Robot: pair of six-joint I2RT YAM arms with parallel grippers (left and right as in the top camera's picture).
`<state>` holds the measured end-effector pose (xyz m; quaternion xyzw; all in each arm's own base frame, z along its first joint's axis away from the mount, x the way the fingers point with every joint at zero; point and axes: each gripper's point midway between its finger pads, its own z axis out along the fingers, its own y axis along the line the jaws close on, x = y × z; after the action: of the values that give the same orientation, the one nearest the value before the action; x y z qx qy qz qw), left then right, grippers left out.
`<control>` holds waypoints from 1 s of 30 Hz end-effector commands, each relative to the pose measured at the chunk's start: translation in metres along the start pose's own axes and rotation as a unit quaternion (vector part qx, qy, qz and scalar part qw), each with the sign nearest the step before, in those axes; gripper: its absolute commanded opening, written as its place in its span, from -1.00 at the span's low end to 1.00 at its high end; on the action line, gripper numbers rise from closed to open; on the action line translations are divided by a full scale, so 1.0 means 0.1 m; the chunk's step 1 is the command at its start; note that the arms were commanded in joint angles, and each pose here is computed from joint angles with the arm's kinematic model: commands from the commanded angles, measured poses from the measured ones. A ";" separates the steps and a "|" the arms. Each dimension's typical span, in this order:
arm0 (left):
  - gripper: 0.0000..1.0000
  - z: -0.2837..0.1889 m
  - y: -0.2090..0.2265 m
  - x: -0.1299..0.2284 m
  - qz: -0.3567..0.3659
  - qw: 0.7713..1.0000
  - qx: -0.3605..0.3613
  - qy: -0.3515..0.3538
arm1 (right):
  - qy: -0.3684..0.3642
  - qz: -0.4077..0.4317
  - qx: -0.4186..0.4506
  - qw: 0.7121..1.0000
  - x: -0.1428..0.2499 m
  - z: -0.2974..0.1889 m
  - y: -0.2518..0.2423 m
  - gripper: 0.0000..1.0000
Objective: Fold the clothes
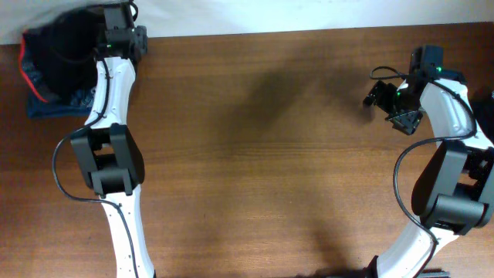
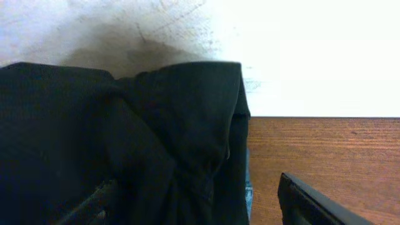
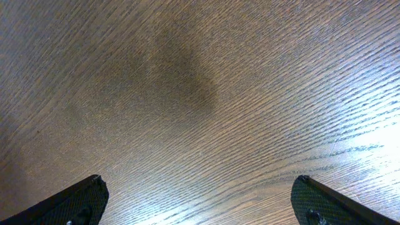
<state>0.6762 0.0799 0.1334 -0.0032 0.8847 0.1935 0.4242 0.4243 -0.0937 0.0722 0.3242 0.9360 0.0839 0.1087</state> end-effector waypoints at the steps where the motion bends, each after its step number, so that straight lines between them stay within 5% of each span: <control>1: 0.61 -0.40 0.31 -0.41 -0.013 0.999 -0.017 -0.029 | 0.002 -0.002 0.007 1.000 0.01 0.03 -0.04 0.98; 5: 0.96 -0.55 0.60 -0.45 -0.067 0.997 -0.043 -0.025 | 0.002 -0.002 0.007 1.000 0.01 0.03 -0.04 0.97; 13: 0.98 -0.46 1.34 -0.04 -0.186 0.978 -0.088 0.024 | 0.002 -0.002 0.007 1.000 0.01 0.03 -0.04 0.97; 14: 0.88 -0.45 1.43 -0.01 -0.195 0.976 -0.094 0.025 | 0.003 -0.002 0.007 1.000 0.01 0.03 -0.04 0.97; 19: -0.42 -0.39 1.72 0.13 -0.212 0.971 -0.103 0.033 | 0.003 -0.002 0.007 1.000 0.01 0.03 -0.04 0.97; 23: -0.65 -0.30 1.72 0.17 -0.218 0.972 -0.081 0.031 | 0.003 -0.002 0.007 1.000 0.01 0.03 -0.04 0.97; 30: -0.68 0.01 1.58 0.31 -0.219 0.973 -0.063 0.030 | 0.002 -0.002 0.007 1.000 0.01 0.03 -0.04 0.97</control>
<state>0.6212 0.2323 0.1895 -0.2308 0.8543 0.1650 0.4355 0.4242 -0.0937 0.0722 0.3244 0.9359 0.0837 0.1087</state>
